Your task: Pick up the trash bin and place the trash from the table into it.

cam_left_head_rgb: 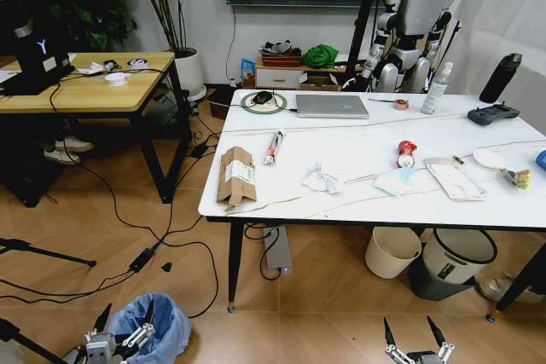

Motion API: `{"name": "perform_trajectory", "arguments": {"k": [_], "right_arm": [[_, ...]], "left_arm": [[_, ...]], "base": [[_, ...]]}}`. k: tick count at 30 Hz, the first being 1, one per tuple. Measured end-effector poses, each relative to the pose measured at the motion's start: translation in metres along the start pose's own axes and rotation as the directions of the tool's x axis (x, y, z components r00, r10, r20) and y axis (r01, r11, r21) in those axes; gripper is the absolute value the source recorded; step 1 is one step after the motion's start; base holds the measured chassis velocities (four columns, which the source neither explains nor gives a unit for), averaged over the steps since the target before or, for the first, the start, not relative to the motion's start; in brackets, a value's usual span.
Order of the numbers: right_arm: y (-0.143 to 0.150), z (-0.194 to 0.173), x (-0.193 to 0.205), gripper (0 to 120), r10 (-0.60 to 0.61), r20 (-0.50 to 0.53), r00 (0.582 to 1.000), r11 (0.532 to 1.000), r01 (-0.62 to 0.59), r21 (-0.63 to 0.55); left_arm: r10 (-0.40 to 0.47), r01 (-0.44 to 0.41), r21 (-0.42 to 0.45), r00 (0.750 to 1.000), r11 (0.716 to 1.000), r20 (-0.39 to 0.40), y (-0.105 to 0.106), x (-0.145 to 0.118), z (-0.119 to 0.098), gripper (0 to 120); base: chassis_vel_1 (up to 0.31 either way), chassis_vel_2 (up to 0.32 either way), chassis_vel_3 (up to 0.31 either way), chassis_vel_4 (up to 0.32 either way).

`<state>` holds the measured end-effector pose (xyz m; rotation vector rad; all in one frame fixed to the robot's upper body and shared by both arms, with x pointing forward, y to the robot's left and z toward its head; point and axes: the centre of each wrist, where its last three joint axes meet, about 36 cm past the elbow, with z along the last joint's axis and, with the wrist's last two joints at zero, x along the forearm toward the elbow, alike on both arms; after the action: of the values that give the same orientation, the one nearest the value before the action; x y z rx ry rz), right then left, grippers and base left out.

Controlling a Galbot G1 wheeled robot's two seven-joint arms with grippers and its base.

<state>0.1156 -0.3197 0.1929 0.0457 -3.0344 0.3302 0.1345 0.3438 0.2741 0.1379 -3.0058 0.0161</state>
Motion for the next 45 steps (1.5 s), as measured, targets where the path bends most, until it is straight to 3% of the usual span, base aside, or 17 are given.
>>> {"name": "perform_trajectory", "arguments": {"k": [10,45], "right_arm": [[0.01,0.008,-0.009,100,-0.005,0.004,1.0,1.0,0.005,-0.031],[0.011,0.004,-0.01,100,-0.002,0.026,1.0,0.999,0.002,-0.038]], "left_arm": [[-0.033,0.033,0.002,0.999,0.999,0.001,0.008,0.007,-0.002,100],[-0.038,0.038,0.019,0.999,0.999,-0.002,0.001,0.01,-0.002,100]], "base": [[0.0,0.0,0.0,0.0],[0.0,0.0,0.0,0.0]]}}
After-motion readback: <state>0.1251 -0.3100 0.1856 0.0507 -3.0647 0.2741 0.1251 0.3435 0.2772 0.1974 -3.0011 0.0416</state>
